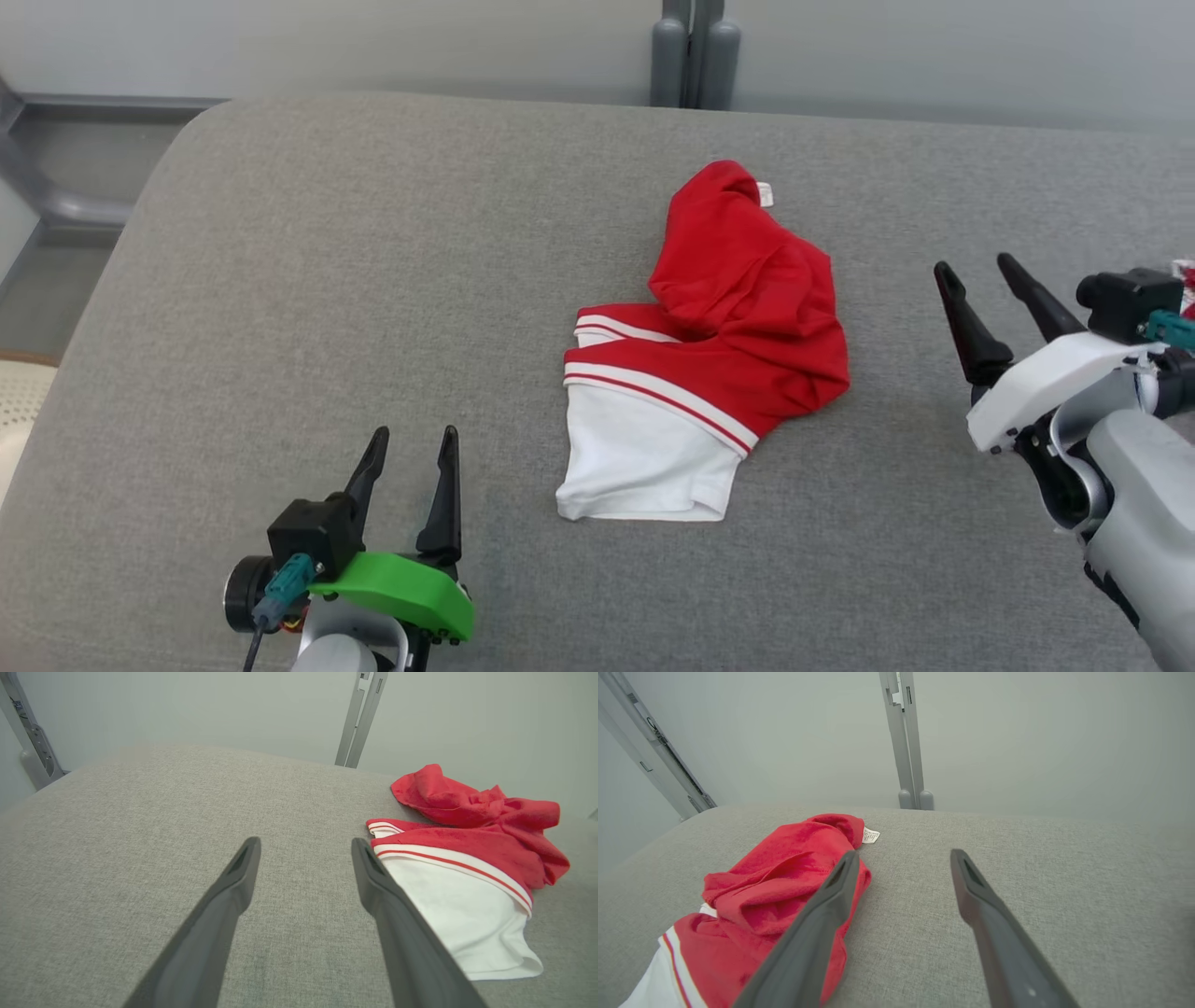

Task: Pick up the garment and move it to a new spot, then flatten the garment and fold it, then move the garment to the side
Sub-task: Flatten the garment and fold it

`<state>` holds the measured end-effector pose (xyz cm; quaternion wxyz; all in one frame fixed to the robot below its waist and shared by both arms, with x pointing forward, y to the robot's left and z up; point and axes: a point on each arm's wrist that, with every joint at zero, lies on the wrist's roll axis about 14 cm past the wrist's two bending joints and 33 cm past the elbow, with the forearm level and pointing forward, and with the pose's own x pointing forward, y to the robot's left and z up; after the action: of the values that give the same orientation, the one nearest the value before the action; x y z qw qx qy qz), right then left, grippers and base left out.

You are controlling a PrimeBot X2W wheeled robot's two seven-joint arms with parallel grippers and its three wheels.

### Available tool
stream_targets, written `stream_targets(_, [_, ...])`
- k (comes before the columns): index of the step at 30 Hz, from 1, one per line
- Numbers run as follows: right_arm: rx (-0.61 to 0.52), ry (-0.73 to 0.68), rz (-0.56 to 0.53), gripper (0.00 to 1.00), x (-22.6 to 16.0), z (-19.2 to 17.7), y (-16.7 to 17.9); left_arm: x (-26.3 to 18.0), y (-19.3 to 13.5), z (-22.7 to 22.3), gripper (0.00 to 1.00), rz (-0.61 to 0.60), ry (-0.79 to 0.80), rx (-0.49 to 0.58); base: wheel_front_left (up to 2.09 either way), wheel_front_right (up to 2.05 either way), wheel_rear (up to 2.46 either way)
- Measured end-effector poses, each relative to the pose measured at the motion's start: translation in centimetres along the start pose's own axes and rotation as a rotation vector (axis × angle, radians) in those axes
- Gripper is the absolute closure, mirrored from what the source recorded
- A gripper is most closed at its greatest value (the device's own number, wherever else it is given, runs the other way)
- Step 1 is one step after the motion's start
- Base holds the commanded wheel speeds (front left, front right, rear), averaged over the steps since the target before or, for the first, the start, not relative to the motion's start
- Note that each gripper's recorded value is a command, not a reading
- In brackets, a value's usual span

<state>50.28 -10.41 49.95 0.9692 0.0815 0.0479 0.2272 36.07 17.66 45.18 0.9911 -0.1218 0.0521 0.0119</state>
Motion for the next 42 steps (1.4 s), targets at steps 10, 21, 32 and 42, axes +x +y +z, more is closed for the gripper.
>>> stream_targets(10, [0.046,0.018,0.058,0.00,1.0,1.7,3.0,0.0,-0.6,0.8,0.00,-0.020,-0.025,-0.004,0.00,0.00,0.00])
stream_targets(21, [0.096,0.372,0.129,0.00,5.6,-3.6,5.9,-1.0,2.3,0.6,0.00,0.080,-0.017,-0.023,0.00,0.00,0.00])
stream_targets(32, [0.100,0.501,0.186,0.78,6.8,-7.4,8.1,-2.1,4.5,0.2,0.00,0.159,-0.004,-0.030,0.00,0.00,0.00])
stream_targets(42, [0.098,0.325,0.158,1.00,7.0,-4.2,6.7,-1.3,3.6,0.0,0.00,0.132,0.001,-0.030,0.00,0.00,0.00])
